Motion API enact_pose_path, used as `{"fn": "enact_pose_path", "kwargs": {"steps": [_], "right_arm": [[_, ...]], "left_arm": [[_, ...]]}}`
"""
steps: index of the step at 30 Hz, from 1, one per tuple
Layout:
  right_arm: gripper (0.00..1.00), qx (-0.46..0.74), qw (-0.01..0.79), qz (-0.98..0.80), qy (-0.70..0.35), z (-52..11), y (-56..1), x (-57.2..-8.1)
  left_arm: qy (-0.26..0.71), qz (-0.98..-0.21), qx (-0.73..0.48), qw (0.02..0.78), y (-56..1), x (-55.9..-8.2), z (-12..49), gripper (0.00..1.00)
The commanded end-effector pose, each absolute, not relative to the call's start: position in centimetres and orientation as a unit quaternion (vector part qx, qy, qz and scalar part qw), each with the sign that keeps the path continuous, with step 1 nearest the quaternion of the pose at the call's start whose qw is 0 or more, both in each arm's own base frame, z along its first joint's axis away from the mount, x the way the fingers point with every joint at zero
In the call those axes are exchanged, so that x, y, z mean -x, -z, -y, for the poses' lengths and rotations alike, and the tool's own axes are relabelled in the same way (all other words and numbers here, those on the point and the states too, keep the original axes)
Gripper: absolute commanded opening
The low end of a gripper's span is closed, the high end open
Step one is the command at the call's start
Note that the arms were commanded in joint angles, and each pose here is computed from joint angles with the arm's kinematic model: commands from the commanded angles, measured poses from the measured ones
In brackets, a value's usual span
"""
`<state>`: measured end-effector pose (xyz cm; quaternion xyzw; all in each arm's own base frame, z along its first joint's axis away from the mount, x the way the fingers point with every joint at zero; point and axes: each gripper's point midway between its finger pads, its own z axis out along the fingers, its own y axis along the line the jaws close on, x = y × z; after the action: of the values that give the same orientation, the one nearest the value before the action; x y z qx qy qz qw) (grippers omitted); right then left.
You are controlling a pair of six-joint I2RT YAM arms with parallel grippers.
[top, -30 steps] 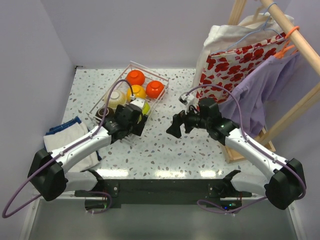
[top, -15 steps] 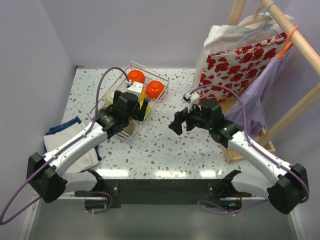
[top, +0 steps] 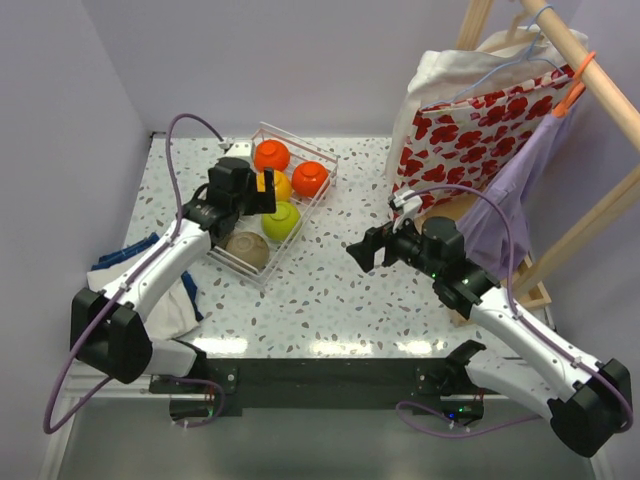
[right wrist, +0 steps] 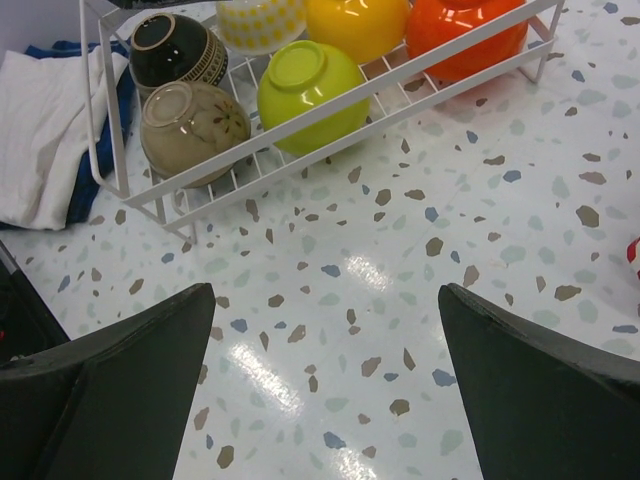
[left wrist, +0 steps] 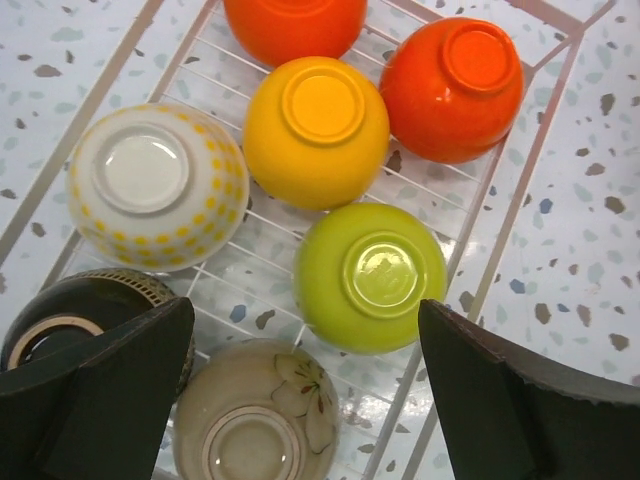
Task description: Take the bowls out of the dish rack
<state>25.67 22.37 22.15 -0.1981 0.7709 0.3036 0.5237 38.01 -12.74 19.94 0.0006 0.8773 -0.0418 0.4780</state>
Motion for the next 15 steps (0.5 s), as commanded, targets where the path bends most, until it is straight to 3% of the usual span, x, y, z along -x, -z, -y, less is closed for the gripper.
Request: {"fn": "enact_pose_path", "kwargs": {"steps": [1,15], "right_arm": [[0.99,0.197,0.530,-0.760,-0.320,-23.2,-22.7,-25.9],[0.99,0.214,0.510,-0.765,-0.330,-23.7,-21.7,-25.3]], "left_arm": [[0.146,-0.859,0.038,0.488,-21.2,-39.5,14.2,1.00],[0.160,-0.887,0.042,0.430,-17.2,-40.5,14.9,1.00]]}}
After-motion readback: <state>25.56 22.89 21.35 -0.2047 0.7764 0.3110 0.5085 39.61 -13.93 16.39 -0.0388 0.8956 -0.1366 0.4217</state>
